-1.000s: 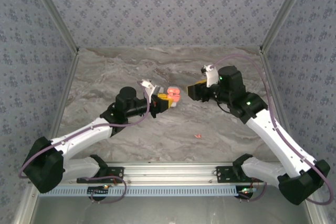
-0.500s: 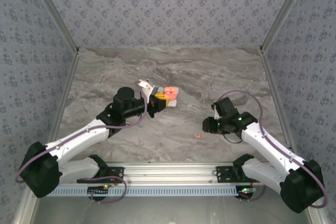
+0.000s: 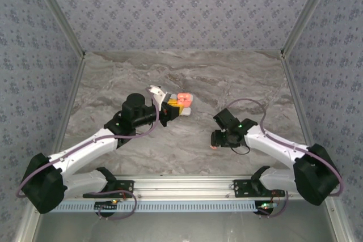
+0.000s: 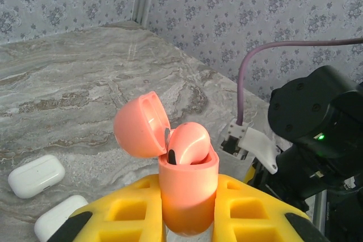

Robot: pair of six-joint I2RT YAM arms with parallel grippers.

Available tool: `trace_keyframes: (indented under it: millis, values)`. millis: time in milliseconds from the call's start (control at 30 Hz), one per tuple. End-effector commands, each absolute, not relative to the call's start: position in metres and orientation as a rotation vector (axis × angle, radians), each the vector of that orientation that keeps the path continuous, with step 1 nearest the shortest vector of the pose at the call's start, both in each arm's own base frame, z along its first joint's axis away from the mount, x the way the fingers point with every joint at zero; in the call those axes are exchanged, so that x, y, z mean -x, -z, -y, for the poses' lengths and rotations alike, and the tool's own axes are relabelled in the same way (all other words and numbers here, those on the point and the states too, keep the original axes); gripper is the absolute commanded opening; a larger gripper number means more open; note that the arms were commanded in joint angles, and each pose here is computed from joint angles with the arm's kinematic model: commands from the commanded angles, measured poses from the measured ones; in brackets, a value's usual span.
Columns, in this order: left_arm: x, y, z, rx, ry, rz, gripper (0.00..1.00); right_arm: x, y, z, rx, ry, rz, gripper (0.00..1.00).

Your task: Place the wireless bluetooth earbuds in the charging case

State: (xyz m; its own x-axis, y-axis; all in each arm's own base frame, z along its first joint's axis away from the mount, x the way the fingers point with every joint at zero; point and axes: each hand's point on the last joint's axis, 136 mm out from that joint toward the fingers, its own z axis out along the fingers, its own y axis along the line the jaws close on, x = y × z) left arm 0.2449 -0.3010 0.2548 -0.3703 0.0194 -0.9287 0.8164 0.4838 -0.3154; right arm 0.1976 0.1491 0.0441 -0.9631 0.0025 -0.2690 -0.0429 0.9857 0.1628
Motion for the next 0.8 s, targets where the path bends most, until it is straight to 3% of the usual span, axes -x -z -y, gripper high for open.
trace_keyframes:
  millis: [0,767]
  values:
    - [-0.245,-0.280,0.301,-0.718,1.008,-1.681,0.00,-0.213,-0.047,-0.156,0.046,-0.204,-2.818,0.57]
    - [-0.244,-0.277,0.300,-0.718,1.004,-1.693,0.00,-0.184,-0.016,-0.154,0.155,0.012,-2.988,0.56]
